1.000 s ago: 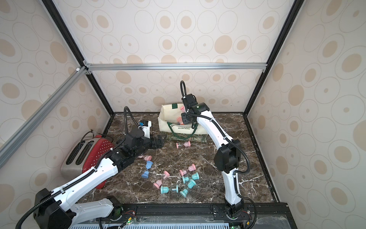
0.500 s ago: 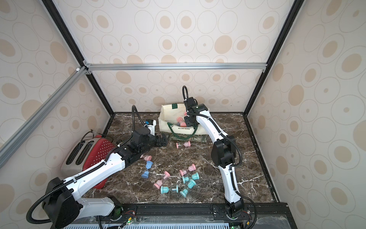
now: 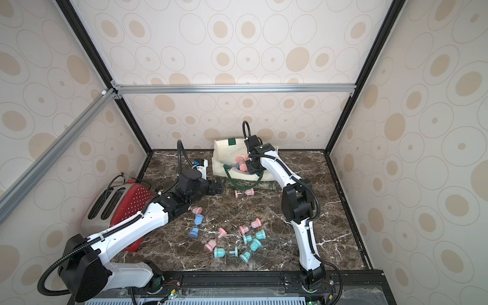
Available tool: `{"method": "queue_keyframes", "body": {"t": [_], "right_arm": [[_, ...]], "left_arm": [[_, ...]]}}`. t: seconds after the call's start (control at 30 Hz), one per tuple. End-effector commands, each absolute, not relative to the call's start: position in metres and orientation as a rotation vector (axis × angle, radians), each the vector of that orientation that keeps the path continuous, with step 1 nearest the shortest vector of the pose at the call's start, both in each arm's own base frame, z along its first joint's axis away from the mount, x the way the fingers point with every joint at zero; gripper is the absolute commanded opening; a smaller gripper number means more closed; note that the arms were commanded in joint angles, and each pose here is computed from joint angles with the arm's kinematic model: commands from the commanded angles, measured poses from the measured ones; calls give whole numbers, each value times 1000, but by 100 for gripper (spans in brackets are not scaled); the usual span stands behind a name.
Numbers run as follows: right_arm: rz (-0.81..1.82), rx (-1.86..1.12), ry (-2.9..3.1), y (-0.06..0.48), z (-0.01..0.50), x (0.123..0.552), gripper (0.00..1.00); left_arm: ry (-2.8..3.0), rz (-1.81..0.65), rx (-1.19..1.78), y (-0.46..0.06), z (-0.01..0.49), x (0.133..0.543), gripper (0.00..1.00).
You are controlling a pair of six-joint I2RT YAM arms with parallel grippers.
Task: Put the hourglass into the canvas bag
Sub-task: Place the hourglass in the canvas bag.
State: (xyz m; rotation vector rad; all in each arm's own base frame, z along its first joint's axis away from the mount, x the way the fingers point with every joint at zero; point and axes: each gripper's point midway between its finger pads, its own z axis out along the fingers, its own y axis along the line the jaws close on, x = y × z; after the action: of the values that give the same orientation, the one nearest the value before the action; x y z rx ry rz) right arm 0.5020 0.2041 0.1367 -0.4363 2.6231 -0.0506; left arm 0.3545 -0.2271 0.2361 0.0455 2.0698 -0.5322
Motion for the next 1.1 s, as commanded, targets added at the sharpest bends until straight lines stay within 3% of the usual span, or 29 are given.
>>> {"method": "queue_keyframes", "body": {"t": [0.0,0.4,0.63,1.07], "right_arm": [[-64,-431,2620,202,142,500,44],[-76,-409,2586,198,164,500,60],[33,-388,2529,206,205,490,70],[192,-377,2437,210,265,443,83]], "left_arm": [[2004,-539,-1,-221,267,359,97],[1987,-506,-25,-209,273,354,98],[1975,-494,-41,-202,277,351,97],[1979,-484,-40,-190,281,335,97]]}}
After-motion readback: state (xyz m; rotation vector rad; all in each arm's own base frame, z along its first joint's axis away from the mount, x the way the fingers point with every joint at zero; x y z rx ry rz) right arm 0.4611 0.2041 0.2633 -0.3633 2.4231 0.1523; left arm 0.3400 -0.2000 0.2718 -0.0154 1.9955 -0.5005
